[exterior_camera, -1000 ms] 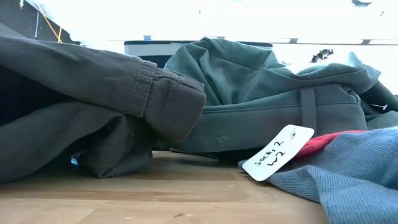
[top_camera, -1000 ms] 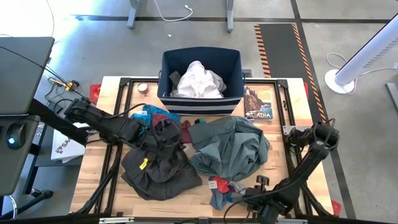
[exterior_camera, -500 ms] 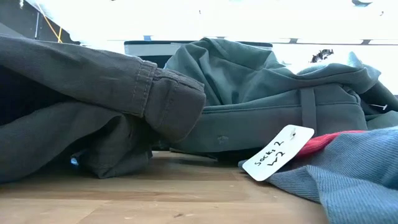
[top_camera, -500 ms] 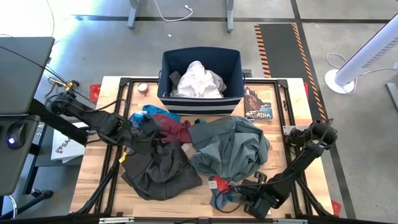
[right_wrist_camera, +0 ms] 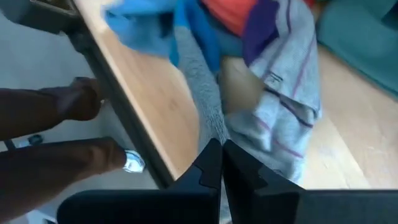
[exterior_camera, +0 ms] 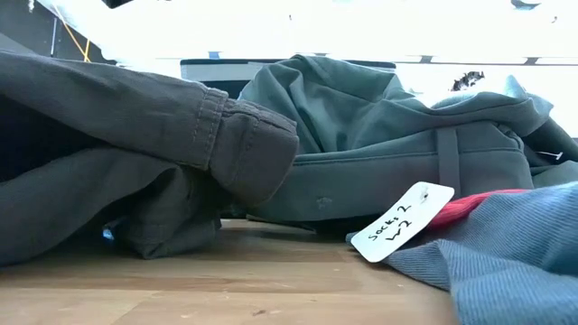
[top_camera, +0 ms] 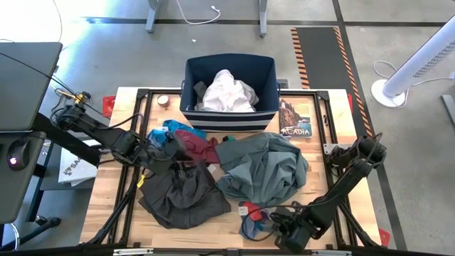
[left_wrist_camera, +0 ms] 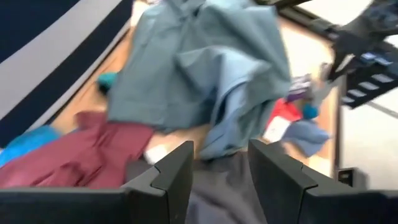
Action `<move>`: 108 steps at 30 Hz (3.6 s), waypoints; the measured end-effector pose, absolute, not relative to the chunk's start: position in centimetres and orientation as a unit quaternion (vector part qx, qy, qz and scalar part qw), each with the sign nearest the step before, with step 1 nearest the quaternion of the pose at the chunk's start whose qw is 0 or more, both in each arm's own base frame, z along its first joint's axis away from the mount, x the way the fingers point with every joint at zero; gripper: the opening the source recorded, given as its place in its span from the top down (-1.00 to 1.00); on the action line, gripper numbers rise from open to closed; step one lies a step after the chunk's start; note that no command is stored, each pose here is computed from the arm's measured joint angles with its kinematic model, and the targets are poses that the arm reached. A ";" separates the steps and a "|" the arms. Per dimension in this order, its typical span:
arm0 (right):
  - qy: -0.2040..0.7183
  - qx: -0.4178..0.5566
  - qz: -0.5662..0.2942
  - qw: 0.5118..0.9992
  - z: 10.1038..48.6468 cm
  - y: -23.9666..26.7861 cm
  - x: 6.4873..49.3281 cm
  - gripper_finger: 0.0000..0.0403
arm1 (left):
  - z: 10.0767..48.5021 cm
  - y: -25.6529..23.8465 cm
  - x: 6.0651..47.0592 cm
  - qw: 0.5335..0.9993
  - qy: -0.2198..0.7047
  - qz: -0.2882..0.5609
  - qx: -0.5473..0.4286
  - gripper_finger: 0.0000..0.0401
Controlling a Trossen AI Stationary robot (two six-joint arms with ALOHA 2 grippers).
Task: Sort clothes
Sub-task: Put the grey sock into the blue laundry bin
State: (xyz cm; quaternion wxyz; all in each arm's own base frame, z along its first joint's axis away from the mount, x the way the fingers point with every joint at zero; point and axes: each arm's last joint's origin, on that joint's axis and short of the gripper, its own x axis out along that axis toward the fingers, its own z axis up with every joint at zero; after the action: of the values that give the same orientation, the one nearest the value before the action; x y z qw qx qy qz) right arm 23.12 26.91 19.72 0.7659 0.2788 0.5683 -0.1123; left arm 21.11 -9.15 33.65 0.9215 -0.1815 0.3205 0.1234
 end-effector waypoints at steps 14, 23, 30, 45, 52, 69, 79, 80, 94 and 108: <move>0.512 0.219 -0.177 0.811 28.7 25.3 25.2 1.00 | 36.8 -8.6 23.8 0.955 0.188 -0.018 -0.227 0.26; 0.437 0.172 -0.205 0.859 35.2 22.3 26.9 1.00 | 38.3 -7.4 24.7 0.972 0.100 0.002 -0.214 0.26; 0.352 0.143 -0.203 0.902 39.9 20.1 28.1 1.00 | 39.4 -7.0 24.9 0.966 0.034 0.036 -0.256 0.26; 0.223 0.081 -0.155 0.959 45.8 16.9 31.1 1.00 | 40.8 -6.3 25.4 0.965 -0.015 -0.053 -0.257 0.26; 0.185 0.067 -0.125 0.972 46.9 15.3 32.9 1.00 | 40.4 -5.8 26.0 0.958 0.002 -0.083 -0.273 0.26; 0.165 0.042 -0.106 0.980 47.5 14.9 33.4 1.00 | 40.4 -3.4 26.3 0.941 0.021 -0.123 -0.315 0.26; 0.142 0.032 -0.126 0.981 48.0 13.6 34.2 1.00 | 40.6 -3.2 26.3 0.937 0.020 -0.147 -0.316 0.26; 0.140 0.033 -0.129 0.981 48.0 13.4 34.3 1.00 | 40.7 -3.2 26.3 0.937 0.013 -0.151 -0.314 0.26; 0.131 0.052 -0.154 0.978 48.2 11.3 35.1 1.00 | 40.5 -3.3 26.9 0.944 0.007 -0.152 -0.294 0.26; 0.173 0.065 -0.168 0.968 47.1 11.5 34.6 1.00 | 40.0 -3.4 28.3 0.942 -0.013 -0.155 -0.297 0.26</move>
State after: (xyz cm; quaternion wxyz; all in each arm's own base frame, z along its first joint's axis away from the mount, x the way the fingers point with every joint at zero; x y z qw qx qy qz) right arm 34.65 11.45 47.14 0.9683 0.0650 0.1733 -0.1678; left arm 28.34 -3.38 40.03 0.9421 -0.2971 -0.0131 -0.1549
